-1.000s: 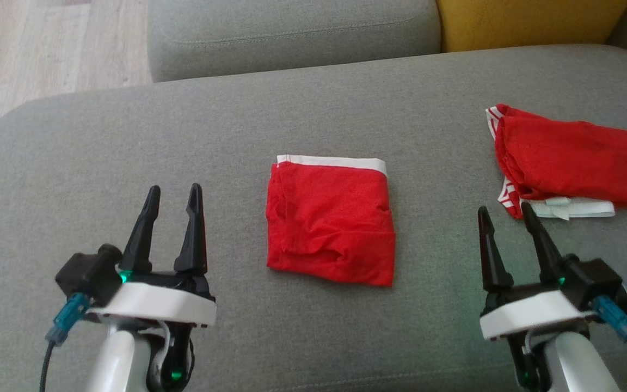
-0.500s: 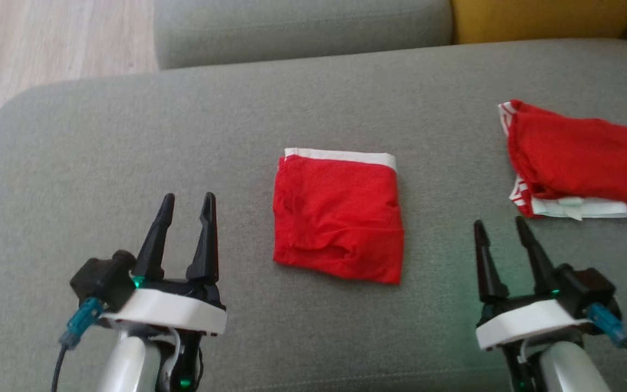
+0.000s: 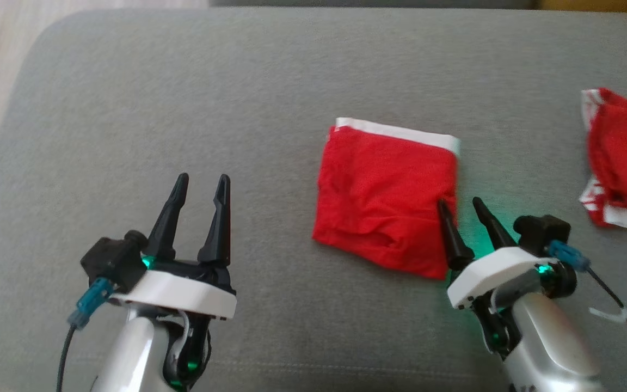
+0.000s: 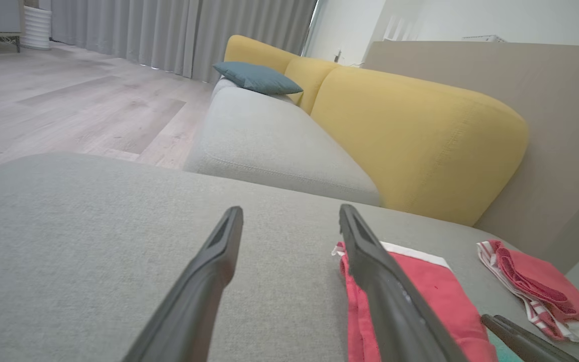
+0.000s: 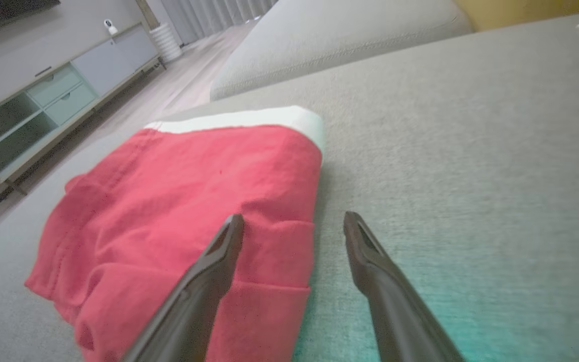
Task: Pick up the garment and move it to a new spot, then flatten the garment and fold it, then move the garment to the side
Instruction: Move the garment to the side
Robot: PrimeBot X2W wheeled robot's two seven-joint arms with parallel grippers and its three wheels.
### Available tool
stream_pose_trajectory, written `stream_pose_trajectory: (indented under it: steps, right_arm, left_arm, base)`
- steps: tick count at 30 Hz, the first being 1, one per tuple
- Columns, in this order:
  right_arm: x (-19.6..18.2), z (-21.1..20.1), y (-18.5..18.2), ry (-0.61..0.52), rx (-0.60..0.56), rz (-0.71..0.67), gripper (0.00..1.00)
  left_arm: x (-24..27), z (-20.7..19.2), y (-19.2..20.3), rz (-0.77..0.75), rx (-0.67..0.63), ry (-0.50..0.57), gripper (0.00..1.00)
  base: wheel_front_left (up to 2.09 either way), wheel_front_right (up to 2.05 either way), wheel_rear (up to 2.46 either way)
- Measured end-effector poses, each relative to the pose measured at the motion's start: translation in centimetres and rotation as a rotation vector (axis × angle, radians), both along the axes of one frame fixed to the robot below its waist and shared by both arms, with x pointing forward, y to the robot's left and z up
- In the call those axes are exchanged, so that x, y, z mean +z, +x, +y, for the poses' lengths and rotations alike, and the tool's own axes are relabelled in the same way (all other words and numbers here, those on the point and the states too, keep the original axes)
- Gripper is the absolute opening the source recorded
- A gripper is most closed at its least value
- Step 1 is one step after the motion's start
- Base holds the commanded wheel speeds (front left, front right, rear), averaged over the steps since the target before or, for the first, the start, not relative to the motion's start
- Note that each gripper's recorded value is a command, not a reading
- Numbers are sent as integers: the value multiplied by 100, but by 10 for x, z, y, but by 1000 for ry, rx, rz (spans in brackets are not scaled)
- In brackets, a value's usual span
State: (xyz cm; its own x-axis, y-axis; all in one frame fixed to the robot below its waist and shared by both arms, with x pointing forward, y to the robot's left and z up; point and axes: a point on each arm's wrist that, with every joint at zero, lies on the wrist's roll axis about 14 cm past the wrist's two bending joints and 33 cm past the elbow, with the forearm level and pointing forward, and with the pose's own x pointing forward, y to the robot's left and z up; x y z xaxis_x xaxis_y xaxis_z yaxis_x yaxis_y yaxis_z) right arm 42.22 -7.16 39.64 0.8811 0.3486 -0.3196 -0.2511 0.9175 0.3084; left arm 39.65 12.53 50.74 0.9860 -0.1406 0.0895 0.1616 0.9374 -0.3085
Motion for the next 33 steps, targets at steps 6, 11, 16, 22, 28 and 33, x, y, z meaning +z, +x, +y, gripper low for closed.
stream_pose_trajectory:
  steps: [6,11,16,22,28,33]
  right_arm:
    - [-27,20,3,-25,65,89,100]
    - [-31,30,14,-48,106,98,0]
    - [-31,26,18,-88,117,68,0]
    - [-21,9,21,-169,105,-10,0]
    - [6,-19,30,-278,81,-132,0]
    - [34,-68,42,-410,43,-231,0]
  left_arm:
    - [-9,17,-3,28,49,10,100]
    - [-14,24,-4,44,71,15,100]
    - [-15,20,0,45,58,12,100]
    - [-8,8,9,20,21,5,100]
    - [-4,-8,15,4,-21,-7,100]
    - [-1,-24,22,-7,-66,-19,100]
  base:
    - [0,0,0]
    - [0,0,0]
    - [0,0,0]
    - [0,0,0]
    - [0,0,0]
    - [0,0,0]
